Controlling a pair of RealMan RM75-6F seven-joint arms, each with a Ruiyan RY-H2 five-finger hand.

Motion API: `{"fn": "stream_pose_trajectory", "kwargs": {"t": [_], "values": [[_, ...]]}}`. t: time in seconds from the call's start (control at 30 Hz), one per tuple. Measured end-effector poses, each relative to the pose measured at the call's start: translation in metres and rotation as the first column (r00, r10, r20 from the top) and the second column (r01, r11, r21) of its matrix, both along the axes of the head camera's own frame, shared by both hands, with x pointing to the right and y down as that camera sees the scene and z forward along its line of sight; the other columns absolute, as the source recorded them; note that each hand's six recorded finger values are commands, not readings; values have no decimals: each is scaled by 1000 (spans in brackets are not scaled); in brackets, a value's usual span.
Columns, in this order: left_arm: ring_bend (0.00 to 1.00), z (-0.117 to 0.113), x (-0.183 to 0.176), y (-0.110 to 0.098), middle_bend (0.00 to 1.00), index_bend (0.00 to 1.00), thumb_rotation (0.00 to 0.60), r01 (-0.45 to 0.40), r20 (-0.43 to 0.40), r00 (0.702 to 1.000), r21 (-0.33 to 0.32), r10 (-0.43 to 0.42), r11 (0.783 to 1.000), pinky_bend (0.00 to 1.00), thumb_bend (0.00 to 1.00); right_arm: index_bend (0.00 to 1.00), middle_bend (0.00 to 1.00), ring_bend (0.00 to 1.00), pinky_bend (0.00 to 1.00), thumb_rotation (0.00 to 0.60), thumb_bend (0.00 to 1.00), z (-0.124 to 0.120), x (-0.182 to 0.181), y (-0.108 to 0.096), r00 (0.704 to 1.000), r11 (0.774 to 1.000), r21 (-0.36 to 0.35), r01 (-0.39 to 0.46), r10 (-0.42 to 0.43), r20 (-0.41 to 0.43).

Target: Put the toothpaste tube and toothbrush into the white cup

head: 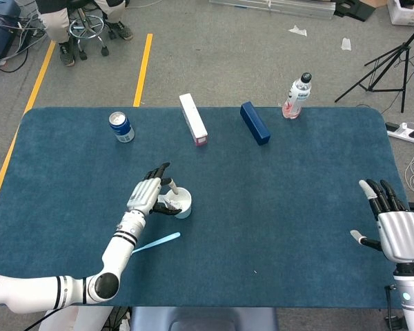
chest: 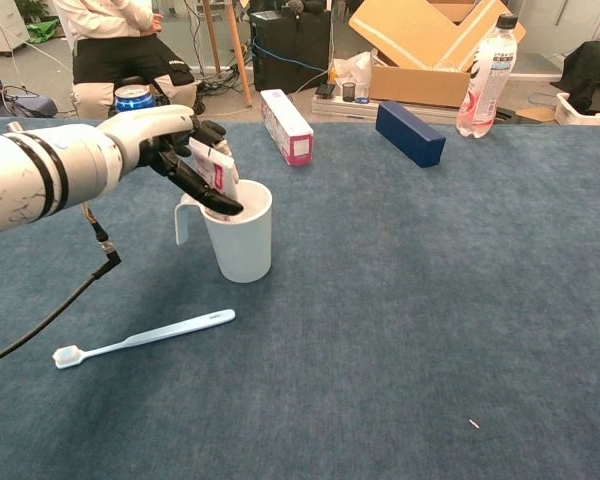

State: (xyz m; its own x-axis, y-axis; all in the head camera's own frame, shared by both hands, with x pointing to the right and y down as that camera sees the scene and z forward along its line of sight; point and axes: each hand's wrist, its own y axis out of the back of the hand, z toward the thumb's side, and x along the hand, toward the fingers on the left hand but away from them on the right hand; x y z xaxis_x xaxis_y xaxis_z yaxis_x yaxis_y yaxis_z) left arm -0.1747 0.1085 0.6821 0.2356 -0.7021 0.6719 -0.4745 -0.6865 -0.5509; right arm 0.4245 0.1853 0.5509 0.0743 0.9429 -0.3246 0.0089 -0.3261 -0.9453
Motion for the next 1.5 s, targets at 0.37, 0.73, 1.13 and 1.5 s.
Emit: {"fn": "stream_pose_trajectory", "kwargs": {"t": [0.37,0.73,1.13,1.5], "values": [[0,-14,3,1,0,344,600,0,-25,1000,14,0,1000,0,40,23,112,33,346,600,0,2,-1,1,1000,1000,-5,6,-6,-4],[0,-47,5,4,0,121,600,-21,-13,1000,71,22,997,0,40,23,112,33,346,600,0,3,-2,1,1000,1000,-7,7,-7,-7],[0,-81,-10,11,0,35,600,-17,59,998,111,11,994,0,40,23,112,33,346,600,0,3,-1,0,1000,1000,-4,3,-3,-7],[0,-99,-45,39,0,0,600,-75,209,977,175,38,982,0,38,23,112,33,346,600,0,0,0,0,1000,1000,5,-1,1,-5]]}}
